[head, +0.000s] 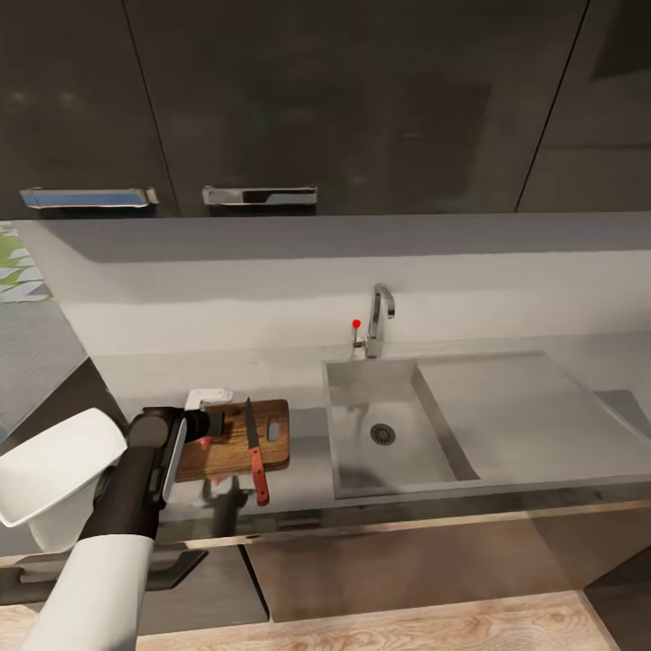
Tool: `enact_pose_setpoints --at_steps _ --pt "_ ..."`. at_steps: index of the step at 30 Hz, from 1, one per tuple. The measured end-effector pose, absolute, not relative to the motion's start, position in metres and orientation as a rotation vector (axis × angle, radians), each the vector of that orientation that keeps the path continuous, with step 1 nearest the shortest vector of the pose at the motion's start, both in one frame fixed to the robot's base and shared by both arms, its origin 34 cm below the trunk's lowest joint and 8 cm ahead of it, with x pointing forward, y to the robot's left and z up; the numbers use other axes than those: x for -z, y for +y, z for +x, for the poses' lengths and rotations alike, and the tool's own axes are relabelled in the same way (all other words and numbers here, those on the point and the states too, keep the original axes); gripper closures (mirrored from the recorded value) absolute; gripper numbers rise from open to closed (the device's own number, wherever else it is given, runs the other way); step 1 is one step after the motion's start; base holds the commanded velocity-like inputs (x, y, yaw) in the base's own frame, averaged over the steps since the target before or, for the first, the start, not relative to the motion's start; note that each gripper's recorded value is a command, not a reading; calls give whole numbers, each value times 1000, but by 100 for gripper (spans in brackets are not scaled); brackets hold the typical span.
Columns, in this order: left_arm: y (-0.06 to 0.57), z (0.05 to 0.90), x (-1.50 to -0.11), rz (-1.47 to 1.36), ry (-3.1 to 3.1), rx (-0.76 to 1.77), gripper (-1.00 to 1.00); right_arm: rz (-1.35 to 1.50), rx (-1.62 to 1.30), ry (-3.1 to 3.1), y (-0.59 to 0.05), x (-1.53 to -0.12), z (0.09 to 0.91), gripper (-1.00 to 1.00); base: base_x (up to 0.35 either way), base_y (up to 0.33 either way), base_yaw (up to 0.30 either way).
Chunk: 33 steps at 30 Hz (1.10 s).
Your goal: In the kitchen, take the Vidalia onion out of the sink, dice it on the chopping board with the paring knife, put the diced onion into the bowl on the countertop, then place both the paring knife and the chopping board into the sink.
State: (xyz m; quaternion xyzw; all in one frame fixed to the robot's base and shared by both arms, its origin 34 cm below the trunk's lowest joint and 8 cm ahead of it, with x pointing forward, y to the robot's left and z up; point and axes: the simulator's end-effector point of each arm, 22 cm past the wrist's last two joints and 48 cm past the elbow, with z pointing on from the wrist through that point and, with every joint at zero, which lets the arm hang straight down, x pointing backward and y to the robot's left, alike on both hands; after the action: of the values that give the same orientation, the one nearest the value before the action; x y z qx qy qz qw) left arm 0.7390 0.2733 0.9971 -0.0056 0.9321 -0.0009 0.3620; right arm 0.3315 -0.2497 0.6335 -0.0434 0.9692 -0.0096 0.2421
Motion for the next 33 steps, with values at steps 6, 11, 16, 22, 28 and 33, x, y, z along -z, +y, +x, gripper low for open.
enact_pose_setpoints --at_steps 6,11,16,22,28,33 --pt "271 738 -994 -10 2409 5 100 -119 26 2650 -250 -633 332 -100 60 -21 0" --pt "271 738 -993 -9 2410 5 100 -119 26 2650 -250 -633 332 -100 7 -3 0" --pt "268 737 -989 -9 2421 13 100 -119 26 2650 -250 -633 332 -100 14 -3 0" --pt "267 736 -988 -8 2423 14 100 -119 27 2650 -250 -634 331 -100 115 -63 0" --pt "267 736 -988 -9 2424 13 100 -119 26 2650 -250 -634 332 -100 82 -20 0" --pt "267 736 -987 -8 2424 14 100 -119 26 2650 -250 -633 332 -100 14 -3 0"
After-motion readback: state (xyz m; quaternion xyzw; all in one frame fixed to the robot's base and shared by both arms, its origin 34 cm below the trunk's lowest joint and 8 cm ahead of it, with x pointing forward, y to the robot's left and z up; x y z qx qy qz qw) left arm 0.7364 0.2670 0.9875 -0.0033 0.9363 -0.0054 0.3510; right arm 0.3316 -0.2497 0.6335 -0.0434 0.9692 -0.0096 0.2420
